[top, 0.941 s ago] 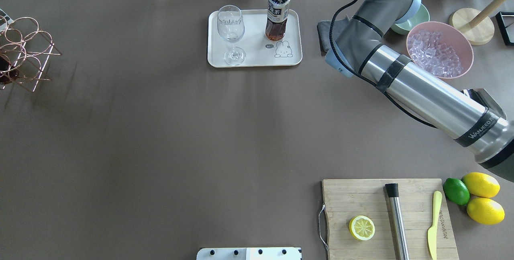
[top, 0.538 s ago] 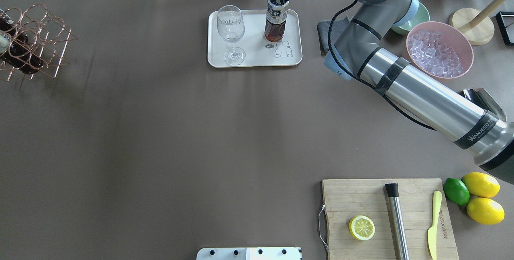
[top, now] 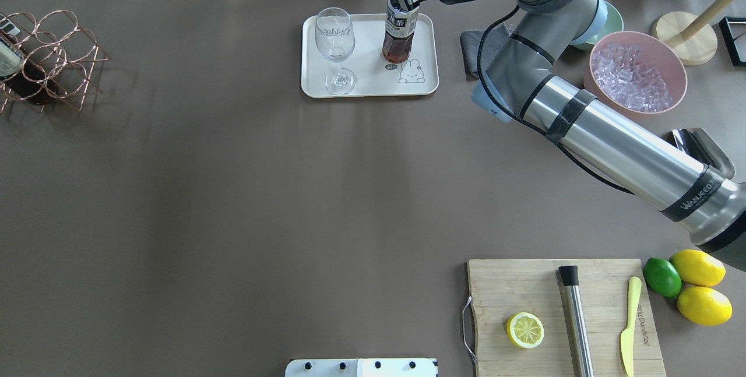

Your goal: Take tea from basket to plate

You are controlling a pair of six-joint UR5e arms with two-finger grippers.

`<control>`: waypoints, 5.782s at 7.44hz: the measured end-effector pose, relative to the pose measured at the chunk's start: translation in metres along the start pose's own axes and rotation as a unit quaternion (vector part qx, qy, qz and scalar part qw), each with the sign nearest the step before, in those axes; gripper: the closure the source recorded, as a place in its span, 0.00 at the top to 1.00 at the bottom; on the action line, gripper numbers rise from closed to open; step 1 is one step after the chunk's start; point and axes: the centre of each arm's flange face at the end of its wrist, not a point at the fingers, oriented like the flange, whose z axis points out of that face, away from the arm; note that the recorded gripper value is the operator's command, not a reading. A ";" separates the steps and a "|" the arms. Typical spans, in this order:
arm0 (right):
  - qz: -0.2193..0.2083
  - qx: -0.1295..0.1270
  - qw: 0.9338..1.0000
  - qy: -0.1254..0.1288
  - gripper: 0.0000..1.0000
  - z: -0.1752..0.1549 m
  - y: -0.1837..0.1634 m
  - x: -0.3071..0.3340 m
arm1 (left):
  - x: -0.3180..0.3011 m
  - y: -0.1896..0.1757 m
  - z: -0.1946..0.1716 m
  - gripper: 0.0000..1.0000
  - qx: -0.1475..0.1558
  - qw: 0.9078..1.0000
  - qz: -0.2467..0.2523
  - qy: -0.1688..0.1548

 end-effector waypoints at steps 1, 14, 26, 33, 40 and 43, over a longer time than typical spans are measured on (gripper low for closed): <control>0.001 0.003 1.000 -0.002 0.98 -0.002 -0.001 -0.002 | 0.002 0.006 0.002 0.00 0.003 1.000 0.003 0.000; 0.025 -0.034 0.999 0.001 1.00 -0.177 0.003 0.005 | -0.049 0.029 -0.022 0.98 0.024 0.997 0.066 0.042; 0.195 -0.274 0.933 0.131 1.00 -0.392 0.260 0.229 | -0.246 -0.044 0.030 0.98 0.024 0.906 0.422 -0.001; 0.280 -0.366 0.873 0.158 1.00 -0.431 0.320 0.333 | -0.264 -0.129 0.097 0.98 0.040 0.866 0.497 0.023; 0.285 -0.365 0.872 0.161 1.00 -0.432 0.322 0.336 | -0.265 -0.141 0.113 0.98 0.035 0.750 0.658 0.052; 0.285 -0.365 0.872 0.160 1.00 -0.432 0.323 0.335 | -0.273 -0.136 0.112 0.98 0.005 0.729 0.681 0.065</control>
